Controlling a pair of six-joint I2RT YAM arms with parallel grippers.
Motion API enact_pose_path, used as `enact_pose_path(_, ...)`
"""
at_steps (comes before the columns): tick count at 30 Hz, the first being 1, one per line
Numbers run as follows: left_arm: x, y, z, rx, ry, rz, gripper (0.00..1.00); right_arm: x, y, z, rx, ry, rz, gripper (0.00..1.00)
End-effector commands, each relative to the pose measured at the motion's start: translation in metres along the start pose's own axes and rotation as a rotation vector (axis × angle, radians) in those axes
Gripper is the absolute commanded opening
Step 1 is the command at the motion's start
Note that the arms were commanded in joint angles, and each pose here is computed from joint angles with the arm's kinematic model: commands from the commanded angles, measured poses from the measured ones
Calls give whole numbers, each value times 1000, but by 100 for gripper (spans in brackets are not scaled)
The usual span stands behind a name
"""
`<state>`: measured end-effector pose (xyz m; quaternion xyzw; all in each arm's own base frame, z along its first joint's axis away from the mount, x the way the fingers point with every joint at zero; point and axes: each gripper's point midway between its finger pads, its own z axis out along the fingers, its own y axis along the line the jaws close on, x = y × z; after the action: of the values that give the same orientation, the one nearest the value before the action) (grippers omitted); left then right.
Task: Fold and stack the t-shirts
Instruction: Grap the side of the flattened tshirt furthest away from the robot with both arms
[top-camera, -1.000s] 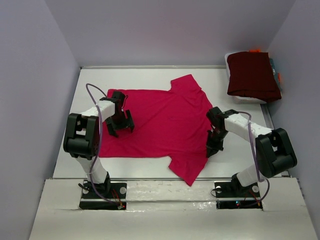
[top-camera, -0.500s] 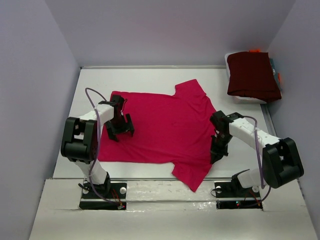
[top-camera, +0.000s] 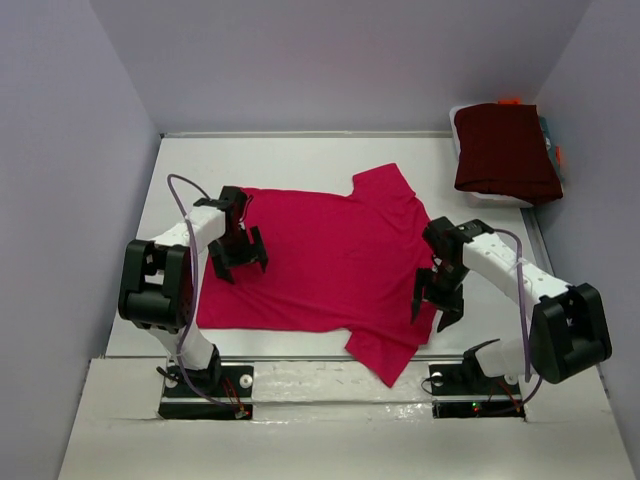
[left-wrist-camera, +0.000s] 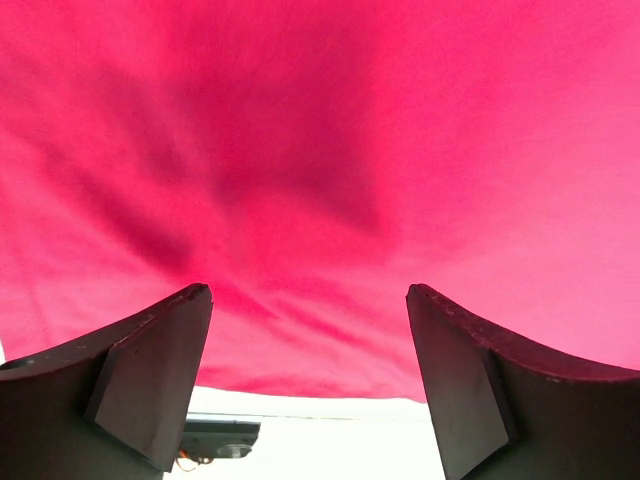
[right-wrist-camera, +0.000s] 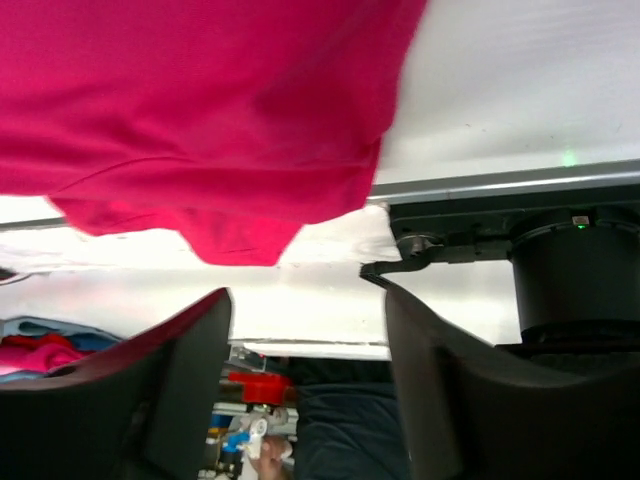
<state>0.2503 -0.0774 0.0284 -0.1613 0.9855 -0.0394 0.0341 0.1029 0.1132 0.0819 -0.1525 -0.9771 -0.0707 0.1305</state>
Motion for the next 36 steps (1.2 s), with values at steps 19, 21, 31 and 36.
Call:
enact_pose_path(19, -251, -65, -98, 11, -505, -85, 92, -312, 162, -163, -239, -571, -16, 69)
enact_pose_path(21, -266, -56, -87, -22, -523, -113, 92, -346, 170, -172, -293, -628, 4, 68)
enact_pose_path(31, -288, -12, -60, -128, -530, -191, 91, -424, 155, -131, -317, -723, 28, 66)
enact_pose_path(36, -293, -10, -49, -147, -523, -182, 91, -439, 162, -120, -337, -736, 7, 66)
